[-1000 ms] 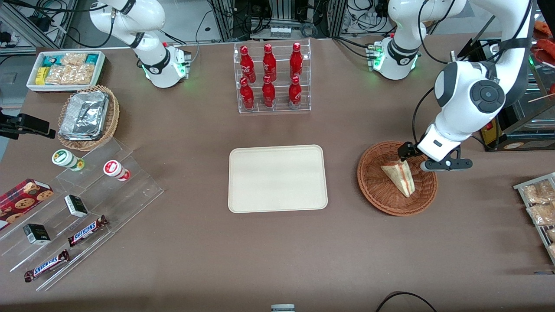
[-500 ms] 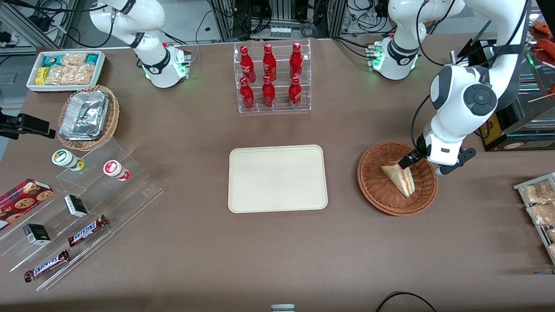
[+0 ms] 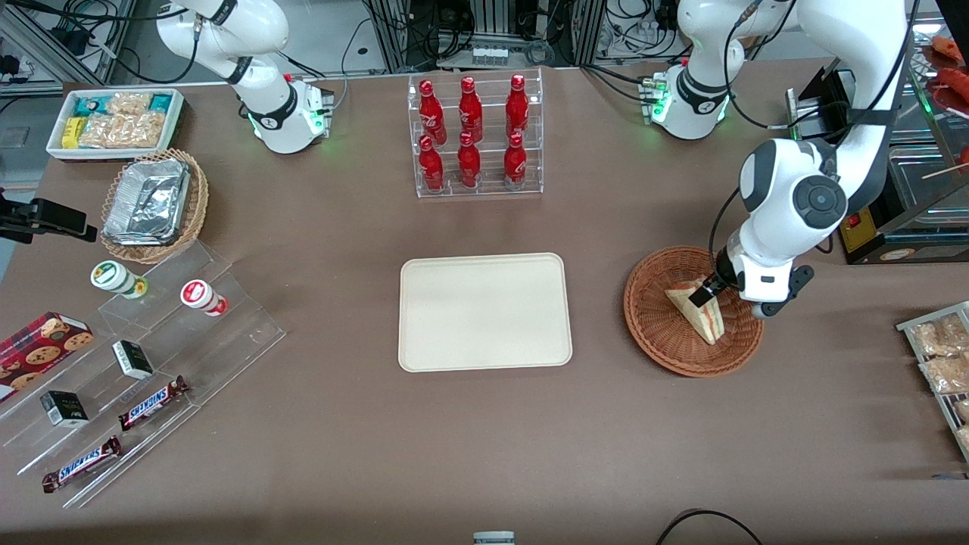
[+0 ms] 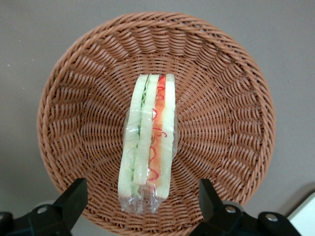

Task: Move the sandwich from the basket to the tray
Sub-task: 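Lower the open left gripper and close it on the wrapped sandwich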

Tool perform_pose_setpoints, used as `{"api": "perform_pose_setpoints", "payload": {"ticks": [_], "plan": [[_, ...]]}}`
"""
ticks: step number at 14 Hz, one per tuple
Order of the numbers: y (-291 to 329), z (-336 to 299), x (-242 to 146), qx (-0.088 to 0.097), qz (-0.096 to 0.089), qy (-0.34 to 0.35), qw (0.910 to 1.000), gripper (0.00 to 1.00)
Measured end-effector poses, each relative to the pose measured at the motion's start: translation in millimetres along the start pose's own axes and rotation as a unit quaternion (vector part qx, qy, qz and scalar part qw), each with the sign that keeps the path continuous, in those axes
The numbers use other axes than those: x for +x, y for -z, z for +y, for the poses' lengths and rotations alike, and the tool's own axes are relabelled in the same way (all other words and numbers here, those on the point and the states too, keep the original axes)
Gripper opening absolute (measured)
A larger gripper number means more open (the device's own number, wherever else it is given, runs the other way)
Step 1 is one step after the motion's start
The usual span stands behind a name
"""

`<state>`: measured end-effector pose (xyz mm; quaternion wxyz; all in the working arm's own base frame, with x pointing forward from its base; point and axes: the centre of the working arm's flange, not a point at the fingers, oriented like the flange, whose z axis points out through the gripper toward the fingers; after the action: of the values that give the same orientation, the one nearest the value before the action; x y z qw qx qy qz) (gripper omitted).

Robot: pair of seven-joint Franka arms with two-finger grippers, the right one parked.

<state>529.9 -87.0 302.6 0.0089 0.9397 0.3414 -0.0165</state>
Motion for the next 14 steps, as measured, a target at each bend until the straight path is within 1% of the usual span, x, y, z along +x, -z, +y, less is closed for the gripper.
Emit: {"api": "perform_pose_setpoints", "payload": {"ticks": [4, 7, 9, 10, 11, 13, 14], "plan": [[-25.2, 1.5, 2.1, 0.001, -0.009, 0.002, 1.0, 1.0], [-44.2, 0.5, 2.6, 0.007, -0.019, 0.005, 0.9998, 1.0], [-50.5, -0.1, 2.6, 0.01, -0.024, 0.006, 0.9997, 0.96], [-50.8, -0.1, 2.6, 0.01, -0.024, 0.006, 0.9997, 0.88], [-50.5, 0.0, 2.7, 0.01, -0.024, 0.005, 0.9997, 0.75], [-49.1, 0.3, 2.9, 0.01, -0.023, 0.003, 0.9997, 0.53], [-47.5, 0.6, 2.8, 0.011, -0.024, -0.001, 0.9997, 0.44]]}}
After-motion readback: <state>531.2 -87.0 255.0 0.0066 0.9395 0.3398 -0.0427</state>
